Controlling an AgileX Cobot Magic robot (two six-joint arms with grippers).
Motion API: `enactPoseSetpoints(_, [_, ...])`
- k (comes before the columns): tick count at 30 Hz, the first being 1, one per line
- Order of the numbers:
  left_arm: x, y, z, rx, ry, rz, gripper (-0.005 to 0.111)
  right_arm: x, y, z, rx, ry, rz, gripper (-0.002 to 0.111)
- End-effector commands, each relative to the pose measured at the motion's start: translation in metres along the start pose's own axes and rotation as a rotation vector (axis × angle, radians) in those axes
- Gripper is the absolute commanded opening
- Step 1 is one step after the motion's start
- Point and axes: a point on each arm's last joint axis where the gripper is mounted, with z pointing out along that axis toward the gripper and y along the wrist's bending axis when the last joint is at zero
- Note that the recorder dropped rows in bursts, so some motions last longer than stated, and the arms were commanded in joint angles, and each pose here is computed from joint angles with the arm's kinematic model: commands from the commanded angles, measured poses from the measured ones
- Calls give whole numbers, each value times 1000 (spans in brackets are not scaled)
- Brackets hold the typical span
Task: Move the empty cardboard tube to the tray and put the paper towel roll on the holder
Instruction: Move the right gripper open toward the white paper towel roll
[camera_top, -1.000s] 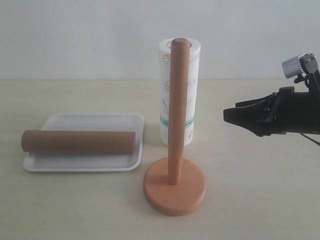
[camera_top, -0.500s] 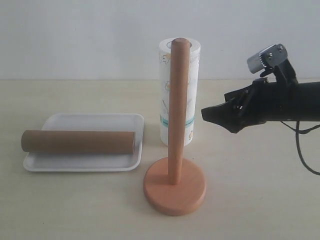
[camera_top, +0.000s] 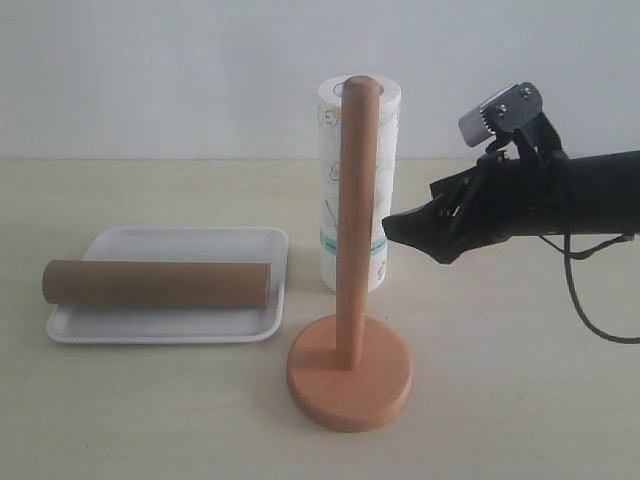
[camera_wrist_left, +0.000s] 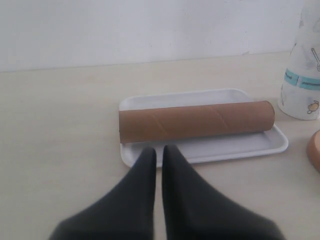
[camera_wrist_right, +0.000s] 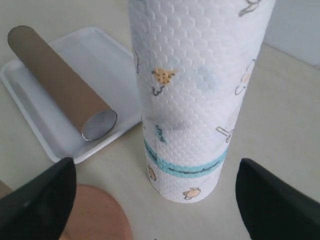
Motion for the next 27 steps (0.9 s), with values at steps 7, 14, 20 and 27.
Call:
enactPoseSetpoints(7, [1, 0, 0, -3, 0, -6, 4, -4, -11, 18, -51, -33, 1, 82])
enactPoseSetpoints(14, [1, 0, 0, -3, 0, -6, 4, -6, -17, 30, -93, -55, 4, 105])
enactPoseSetpoints(20, [1, 0, 0, -3, 0, -6, 4, -3, -25, 38, -71, -38, 6, 105])
enactPoseSetpoints(27, [1, 0, 0, -3, 0, -6, 4, -5, -30, 46, -89, -51, 5, 105])
